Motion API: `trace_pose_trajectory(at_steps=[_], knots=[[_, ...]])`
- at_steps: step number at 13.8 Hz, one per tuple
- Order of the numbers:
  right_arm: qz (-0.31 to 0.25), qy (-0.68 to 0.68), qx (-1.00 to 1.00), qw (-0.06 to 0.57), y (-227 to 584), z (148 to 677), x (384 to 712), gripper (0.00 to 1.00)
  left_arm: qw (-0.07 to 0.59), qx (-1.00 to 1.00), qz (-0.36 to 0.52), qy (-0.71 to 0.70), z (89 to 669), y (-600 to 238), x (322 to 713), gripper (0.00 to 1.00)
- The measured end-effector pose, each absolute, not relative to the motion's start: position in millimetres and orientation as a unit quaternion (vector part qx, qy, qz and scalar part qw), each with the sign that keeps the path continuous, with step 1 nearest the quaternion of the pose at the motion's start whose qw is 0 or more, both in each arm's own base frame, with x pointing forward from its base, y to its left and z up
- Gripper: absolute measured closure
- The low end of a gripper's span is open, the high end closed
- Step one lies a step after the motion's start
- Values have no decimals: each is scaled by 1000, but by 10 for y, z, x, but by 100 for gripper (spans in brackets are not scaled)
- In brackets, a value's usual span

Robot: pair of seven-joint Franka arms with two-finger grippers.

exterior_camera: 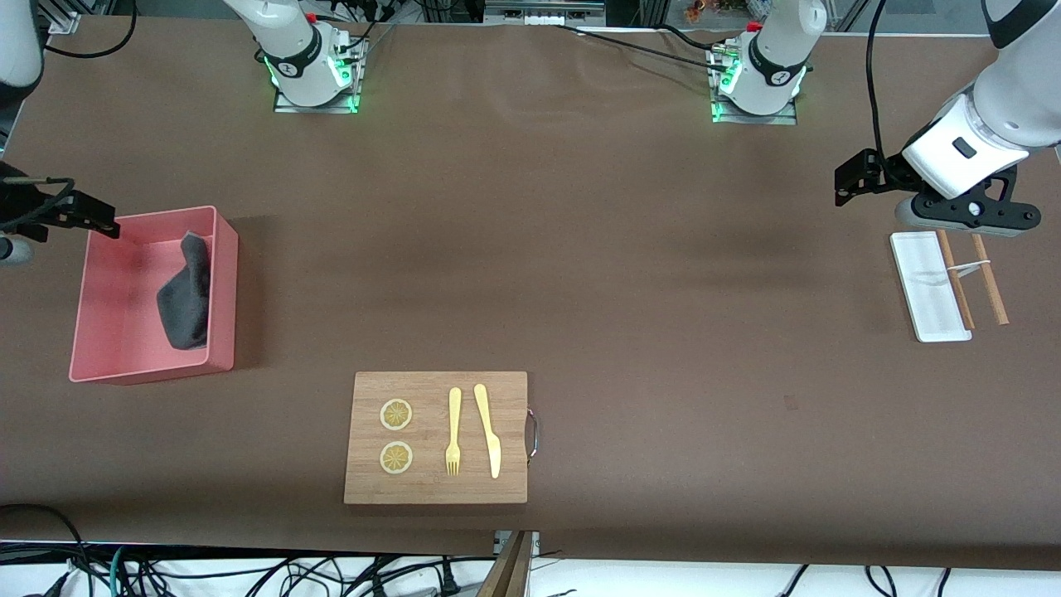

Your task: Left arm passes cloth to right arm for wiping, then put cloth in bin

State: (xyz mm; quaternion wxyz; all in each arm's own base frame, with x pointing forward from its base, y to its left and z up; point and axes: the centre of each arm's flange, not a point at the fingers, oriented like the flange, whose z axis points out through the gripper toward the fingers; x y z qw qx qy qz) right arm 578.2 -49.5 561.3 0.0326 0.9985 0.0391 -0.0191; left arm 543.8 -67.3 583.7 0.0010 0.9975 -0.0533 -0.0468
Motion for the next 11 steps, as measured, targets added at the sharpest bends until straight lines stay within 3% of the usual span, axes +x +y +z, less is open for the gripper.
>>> trace_pose_trajectory(at_steps=[5,11], knots=[[-4,24,1000,3,29,6071,5611,0,1,997,-47,-54,5837,-683,5437,0],[1,25,1000,-6,67,6136,5612,0,1,997,-47,-54,5837,-683,5436,0]])
